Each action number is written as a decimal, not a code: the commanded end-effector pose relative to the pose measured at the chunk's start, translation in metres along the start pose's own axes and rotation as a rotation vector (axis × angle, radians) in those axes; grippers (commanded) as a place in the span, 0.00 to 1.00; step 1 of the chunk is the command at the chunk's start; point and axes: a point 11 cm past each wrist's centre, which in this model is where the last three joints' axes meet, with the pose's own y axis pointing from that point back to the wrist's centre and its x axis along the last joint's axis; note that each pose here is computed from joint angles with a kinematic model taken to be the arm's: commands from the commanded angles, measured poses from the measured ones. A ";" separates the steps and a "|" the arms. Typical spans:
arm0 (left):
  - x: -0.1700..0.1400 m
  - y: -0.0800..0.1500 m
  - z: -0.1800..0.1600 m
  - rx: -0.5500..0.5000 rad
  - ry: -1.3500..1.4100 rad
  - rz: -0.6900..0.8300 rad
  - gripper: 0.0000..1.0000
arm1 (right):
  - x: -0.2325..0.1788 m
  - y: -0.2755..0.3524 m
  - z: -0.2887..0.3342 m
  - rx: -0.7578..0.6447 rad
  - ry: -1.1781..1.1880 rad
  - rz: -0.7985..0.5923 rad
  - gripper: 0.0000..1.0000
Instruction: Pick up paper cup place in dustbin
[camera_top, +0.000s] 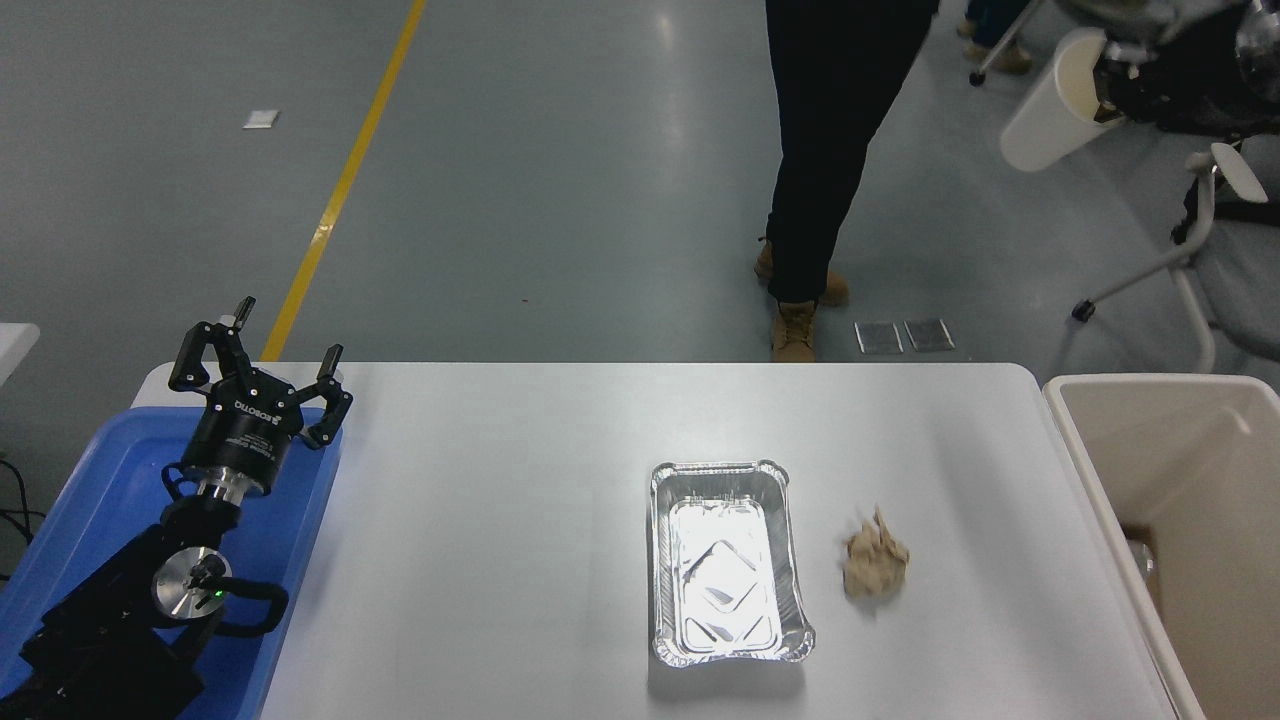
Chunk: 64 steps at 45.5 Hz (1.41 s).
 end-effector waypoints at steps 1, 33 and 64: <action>0.000 0.000 0.000 0.000 0.000 0.000 0.98 | -0.044 -0.033 0.104 -0.166 -0.113 0.087 0.00; 0.000 0.000 0.000 -0.002 0.000 0.000 0.98 | -0.243 -0.056 0.249 -0.488 -0.466 0.126 0.00; 0.000 0.000 0.000 -0.003 0.001 0.000 0.98 | -0.319 -0.064 0.235 -0.492 -0.455 0.006 0.00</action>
